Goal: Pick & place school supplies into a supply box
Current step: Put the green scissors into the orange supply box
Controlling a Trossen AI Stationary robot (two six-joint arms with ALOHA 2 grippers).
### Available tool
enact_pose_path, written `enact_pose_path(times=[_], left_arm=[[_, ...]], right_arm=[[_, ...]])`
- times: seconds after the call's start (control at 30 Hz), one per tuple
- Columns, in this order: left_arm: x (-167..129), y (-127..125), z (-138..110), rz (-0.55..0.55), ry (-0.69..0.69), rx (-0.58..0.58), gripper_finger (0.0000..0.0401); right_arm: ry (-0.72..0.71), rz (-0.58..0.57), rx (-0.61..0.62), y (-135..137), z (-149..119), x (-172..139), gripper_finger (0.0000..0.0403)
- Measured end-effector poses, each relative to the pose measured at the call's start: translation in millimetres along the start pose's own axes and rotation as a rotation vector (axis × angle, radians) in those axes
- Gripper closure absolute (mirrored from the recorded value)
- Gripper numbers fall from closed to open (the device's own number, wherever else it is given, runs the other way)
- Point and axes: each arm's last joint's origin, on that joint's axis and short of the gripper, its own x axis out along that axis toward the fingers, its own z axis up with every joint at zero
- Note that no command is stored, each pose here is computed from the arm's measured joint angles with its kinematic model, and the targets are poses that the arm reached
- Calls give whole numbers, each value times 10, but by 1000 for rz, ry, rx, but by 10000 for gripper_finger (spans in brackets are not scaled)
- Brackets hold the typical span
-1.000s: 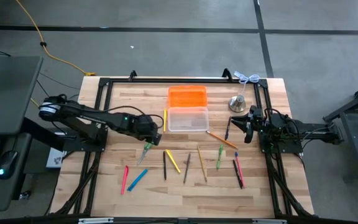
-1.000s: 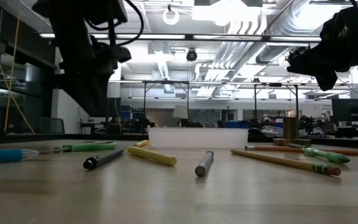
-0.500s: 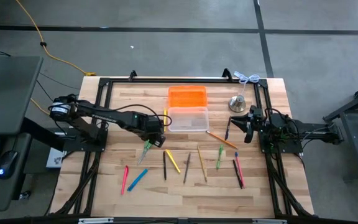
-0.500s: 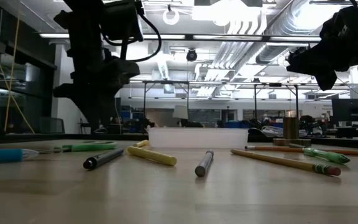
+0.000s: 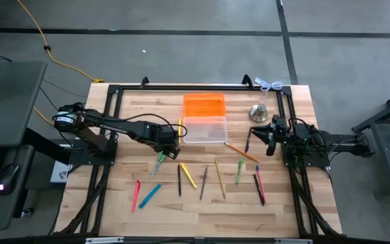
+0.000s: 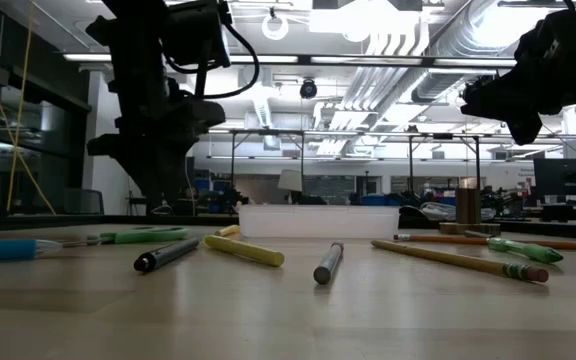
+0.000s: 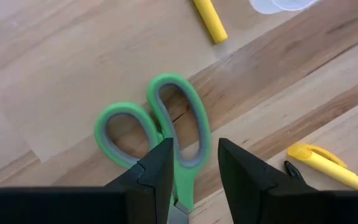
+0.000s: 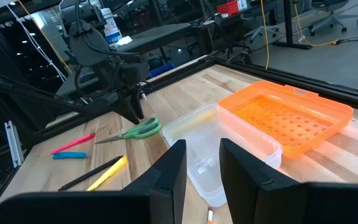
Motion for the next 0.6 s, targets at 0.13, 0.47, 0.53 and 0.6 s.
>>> enact_pose_path(times=[0.13, 0.47, 0.53, 0.6], left_arm=[[0, 22, -5, 31, -10, -5, 245], [-2, 67, -30, 79, 10, -76, 245], [0, 45, -17, 56, -2, -80, 245], [0, 36, -11, 46, -8, -82, 245]], right_arm=[[0, 0, 0, 0, 0, 0, 329], [0, 0, 0, 0, 0, 0, 329], [0, 0, 0, 0, 0, 0, 329], [0, 0, 0, 0, 0, 0, 329]])
